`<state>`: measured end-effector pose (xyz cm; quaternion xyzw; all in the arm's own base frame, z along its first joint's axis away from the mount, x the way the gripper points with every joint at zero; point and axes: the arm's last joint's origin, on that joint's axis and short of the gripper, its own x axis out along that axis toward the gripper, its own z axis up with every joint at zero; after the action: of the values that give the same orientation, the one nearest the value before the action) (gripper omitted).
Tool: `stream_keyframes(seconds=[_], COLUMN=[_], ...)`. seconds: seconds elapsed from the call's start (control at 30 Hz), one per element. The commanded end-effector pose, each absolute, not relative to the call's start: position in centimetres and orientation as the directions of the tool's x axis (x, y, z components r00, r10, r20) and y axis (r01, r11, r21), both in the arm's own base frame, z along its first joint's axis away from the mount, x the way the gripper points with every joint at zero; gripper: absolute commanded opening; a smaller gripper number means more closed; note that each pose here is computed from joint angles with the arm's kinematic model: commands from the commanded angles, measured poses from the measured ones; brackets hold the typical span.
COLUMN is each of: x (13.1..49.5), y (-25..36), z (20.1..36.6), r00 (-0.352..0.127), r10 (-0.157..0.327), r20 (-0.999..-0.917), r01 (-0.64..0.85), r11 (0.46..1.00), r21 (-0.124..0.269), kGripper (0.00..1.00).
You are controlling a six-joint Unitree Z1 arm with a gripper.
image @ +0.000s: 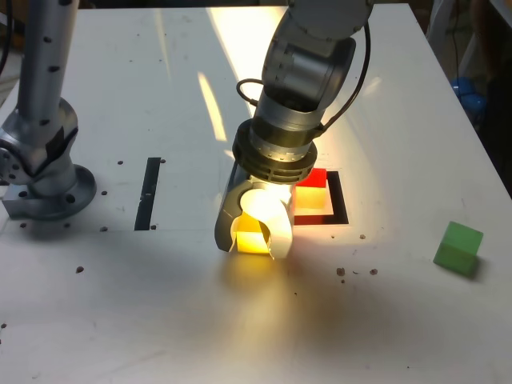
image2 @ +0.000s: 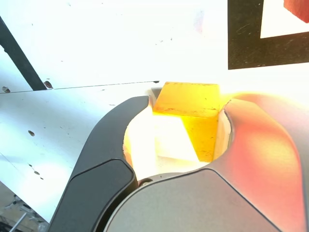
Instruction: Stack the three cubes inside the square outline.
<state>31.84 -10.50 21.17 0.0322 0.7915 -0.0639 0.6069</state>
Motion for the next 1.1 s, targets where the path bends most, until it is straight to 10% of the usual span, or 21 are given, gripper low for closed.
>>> stream_keyframes(seconds=[0.0,0.53,1.07], x=[31.8,33.0,37.4], y=[-10.5,-7.8,-3.9], z=[21.3,27.8,27.2], r00=[-0.264,-0.193,-0.178], r10=[-0.021,0.058,0.029], r20=[-0.9642,-0.9794,-0.9837], r01=[0.133,0.113,0.112], r11=[0.989,0.993,0.994], r21=[-0.058,0.036,0.009], kGripper=[0.29,0.29,0.29])
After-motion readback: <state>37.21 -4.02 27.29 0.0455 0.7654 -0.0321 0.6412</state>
